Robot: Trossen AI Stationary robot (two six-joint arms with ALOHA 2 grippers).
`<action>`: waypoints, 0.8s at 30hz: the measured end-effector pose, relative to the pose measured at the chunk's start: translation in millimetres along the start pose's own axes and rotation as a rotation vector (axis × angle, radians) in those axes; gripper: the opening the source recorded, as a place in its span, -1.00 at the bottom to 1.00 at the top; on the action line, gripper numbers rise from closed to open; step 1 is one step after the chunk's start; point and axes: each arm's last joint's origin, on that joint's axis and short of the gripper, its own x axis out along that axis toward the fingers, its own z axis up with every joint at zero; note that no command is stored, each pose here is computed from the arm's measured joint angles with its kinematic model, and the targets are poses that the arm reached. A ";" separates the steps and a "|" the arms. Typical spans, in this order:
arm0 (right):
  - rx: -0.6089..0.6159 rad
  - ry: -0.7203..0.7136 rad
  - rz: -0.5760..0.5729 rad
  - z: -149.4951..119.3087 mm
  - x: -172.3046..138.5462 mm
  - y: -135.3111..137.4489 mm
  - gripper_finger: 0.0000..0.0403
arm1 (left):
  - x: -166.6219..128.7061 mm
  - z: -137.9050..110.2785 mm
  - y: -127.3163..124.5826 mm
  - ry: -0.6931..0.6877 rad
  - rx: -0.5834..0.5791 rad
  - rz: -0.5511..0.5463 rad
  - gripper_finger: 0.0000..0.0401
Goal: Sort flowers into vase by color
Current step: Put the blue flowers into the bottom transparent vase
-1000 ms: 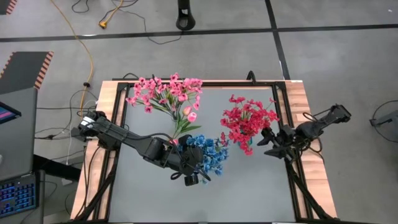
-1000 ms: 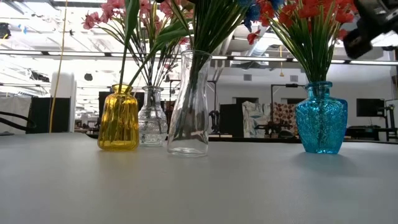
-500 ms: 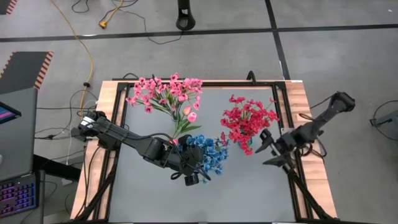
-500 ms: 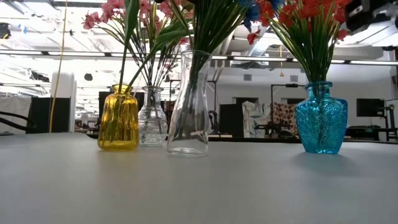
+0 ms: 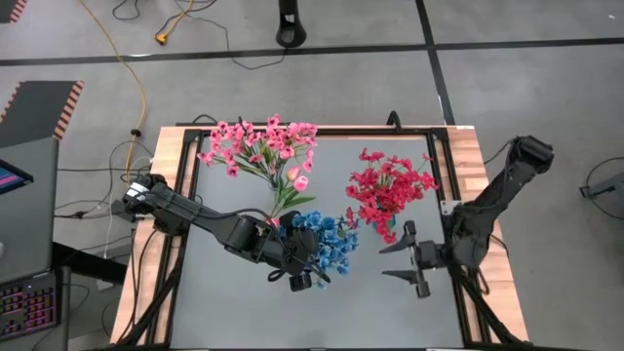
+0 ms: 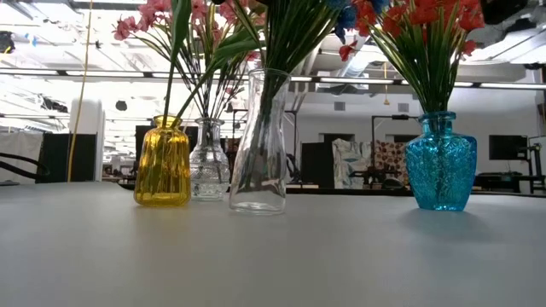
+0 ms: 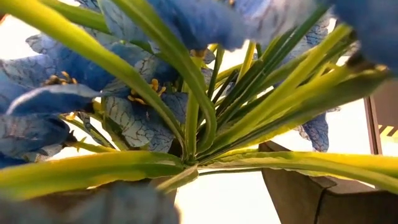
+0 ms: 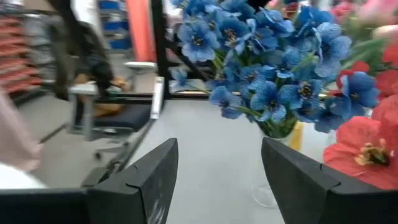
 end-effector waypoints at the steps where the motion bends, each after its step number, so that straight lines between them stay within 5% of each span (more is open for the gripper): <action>1: 0.007 0.002 -0.027 0.1 1.3 4.3 0.29 | 0.0 0.0 0.0 0.000 0.000 0.000 0.03; 12: 0.075 0.062 -0.298 -33.4 34.1 32.7 0.29 | 0.0 0.0 0.0 0.000 0.000 0.000 0.03; 24: -0.029 0.131 -0.488 -68.3 98.3 40.6 0.29 | 0.0 0.0 0.0 0.000 0.000 -0.001 0.03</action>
